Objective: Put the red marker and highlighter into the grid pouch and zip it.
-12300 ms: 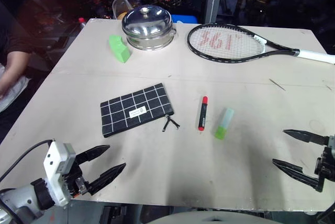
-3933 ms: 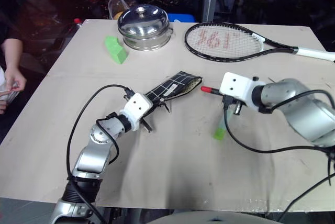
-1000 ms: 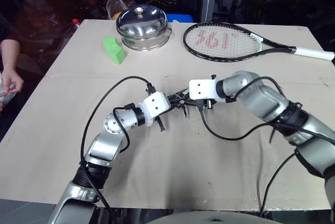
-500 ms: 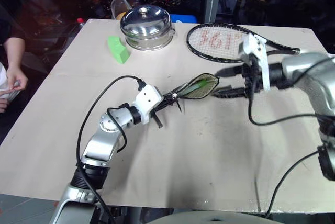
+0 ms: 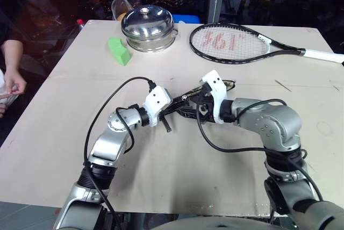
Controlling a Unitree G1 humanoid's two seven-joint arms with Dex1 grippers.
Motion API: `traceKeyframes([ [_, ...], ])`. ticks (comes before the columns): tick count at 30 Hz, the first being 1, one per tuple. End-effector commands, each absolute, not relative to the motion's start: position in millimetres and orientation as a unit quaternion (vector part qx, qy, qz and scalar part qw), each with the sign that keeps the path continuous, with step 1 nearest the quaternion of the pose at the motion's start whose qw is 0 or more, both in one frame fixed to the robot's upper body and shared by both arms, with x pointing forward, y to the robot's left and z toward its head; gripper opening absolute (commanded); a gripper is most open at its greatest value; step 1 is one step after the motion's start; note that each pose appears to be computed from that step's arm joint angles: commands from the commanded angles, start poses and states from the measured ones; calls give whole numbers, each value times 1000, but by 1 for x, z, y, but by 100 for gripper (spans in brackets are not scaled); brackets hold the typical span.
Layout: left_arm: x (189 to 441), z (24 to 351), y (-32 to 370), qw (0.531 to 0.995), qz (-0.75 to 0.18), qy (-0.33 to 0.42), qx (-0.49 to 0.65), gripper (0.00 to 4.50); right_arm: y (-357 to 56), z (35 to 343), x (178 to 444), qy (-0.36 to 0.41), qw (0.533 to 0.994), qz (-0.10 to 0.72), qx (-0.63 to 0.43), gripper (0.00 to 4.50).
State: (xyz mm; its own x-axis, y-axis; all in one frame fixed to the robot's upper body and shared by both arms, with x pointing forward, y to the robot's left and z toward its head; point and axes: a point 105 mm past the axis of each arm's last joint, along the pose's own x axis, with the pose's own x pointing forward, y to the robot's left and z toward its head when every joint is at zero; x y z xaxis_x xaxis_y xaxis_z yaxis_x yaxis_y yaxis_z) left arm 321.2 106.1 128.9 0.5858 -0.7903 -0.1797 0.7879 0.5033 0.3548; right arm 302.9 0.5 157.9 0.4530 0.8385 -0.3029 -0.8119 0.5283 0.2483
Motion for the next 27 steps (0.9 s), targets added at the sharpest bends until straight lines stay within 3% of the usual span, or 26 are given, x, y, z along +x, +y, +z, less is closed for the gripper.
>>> traceKeyframes([
  [1, 315, 145, 93, 853, -475, -33, 214, 0, 6, 174, 309, 161, 857, 486, 50, 223],
  [2, 315, 146, 92, 853, -475, -34, 216, 0, 6, 176, 310, 159, 857, 487, 54, 154],
  [5, 315, 147, 87, 853, -473, -35, 217, 0, 5, 176, 311, 157, 859, 484, 56, 31],
  [6, 315, 147, 86, 853, -472, -35, 218, 0, 4, 176, 311, 158, 860, 483, 56, 10],
  [12, 319, 147, 99, 858, -451, -34, 242, 0, -25, 169, 315, 175, 877, 444, 52, 10],
  [18, 322, 144, 118, 865, -424, -30, 266, 0, -121, 155, 329, 205, 928, 307, 45, 10],
  [21, 327, 144, 123, 864, -407, -40, 294, 0, -181, 140, 333, 232, 949, 212, -26, 10],
  [27, 333, 134, 121, 832, -414, -58, 365, 0, -158, 145, 326, 164, 942, 283, -77, 10],
])
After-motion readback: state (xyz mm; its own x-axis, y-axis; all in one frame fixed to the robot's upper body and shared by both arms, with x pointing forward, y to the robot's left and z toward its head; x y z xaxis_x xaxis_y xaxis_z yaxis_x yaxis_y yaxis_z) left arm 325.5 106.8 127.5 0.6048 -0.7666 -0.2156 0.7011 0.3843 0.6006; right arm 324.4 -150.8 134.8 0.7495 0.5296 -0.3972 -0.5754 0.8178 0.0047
